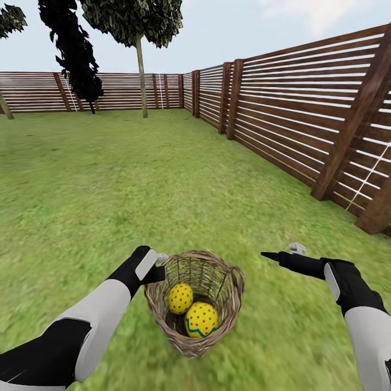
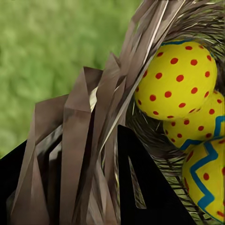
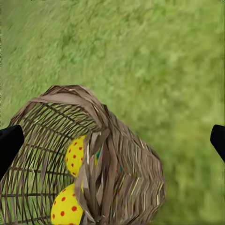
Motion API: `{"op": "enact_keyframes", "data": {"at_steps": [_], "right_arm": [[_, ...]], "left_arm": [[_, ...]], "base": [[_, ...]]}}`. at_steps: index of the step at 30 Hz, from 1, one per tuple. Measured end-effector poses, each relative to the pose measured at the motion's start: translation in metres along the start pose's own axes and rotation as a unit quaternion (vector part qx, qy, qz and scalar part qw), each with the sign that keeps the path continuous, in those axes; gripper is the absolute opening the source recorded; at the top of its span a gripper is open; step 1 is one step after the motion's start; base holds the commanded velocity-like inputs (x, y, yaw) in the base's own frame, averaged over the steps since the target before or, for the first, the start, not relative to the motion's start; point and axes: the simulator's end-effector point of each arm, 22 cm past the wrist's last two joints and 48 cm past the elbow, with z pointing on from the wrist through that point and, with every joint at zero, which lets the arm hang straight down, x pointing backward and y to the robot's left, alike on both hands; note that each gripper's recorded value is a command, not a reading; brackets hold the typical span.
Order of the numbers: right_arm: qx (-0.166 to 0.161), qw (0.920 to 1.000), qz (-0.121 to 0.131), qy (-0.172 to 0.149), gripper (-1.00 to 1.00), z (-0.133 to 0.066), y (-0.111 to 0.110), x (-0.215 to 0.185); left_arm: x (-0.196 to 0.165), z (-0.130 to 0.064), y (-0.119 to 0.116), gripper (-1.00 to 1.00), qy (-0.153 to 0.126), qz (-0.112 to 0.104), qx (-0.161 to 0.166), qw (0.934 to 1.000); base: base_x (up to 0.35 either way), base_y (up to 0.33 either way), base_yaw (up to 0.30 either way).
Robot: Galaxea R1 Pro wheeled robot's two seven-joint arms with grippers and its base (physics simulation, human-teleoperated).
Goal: Take the three Easter eggs out of the wicker basket on the lawn in the garden, then place them on the lawn next to a single tree (choose any tree) so that all three eggs are next to the same tree and none are left in the basket.
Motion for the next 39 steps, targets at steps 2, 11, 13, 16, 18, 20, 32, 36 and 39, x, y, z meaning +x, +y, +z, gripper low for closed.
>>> {"op": "enact_keyframes", "data": {"at_steps": [2,11,13,16,18,20,32,36,39], "right_arm": [[0.0,1.0,0.0,0.0,1.0,-0.002,0.003,-0.004],[0.002,1.0,-0.001,-0.001,1.0,-0.009,0.012,-0.02],[0.005,1.0,-0.002,-0.001,1.0,-0.01,0.013,-0.023],[0.01,0.9999,-0.003,-0.002,1.0,-0.013,0.014,-0.029],[0.025,0.9997,-0.003,-0.002,1.0,-0.015,0.01,-0.032],[0.07,0.9976,-0.002,-0.001,1.0,-0.018,-0.008,-0.034],[0.303,0.9519,-0.029,-0.038,1.0,-0.052,-0.098,-0.051],[0.329,0.9427,-0.038,-0.038,1.0,-0.049,-0.119,-0.017],[0.344,0.938,-0.035,-0.029,1.0,-0.047,-0.125,0.011]], "left_arm": [[-0.002,-0.004,-0.001,-1.0,0.0,-0.001,0.001,1.0],[-0.011,-0.022,-0.002,-1.0,0.001,0.001,0.0,1.0],[-0.013,-0.026,-0.003,-1.0,0.002,0.0,0.002,1.0],[-0.016,-0.032,-0.003,-1.0,0.002,0.001,0.001,1.0],[-0.018,-0.036,-0.003,-1.0,0.002,0.001,0.001,1.0],[-0.02,-0.04,-0.003,-1.0,0.002,0.001,0.002,1.0],[-0.032,-0.064,-0.004,-1.0,0.002,0.0,0.001,1.0],[-0.036,-0.072,-0.004,-1.0,0.001,0.0,0.001,1.0],[-0.039,-0.078,-0.005,-1.0,0.001,0.0,0.001,1.0]], "base": [[0.0,0.0,0.0],[0.0,0.0,0.0],[0.0,0.0,0.0],[0.0,0.0,0.0],[0.0,0.0,0.0],[0.0,0.0,0.0],[0.0,0.0,0.0],[0.0,0.0,0.0],[0.0,0.0,0.0]]}}
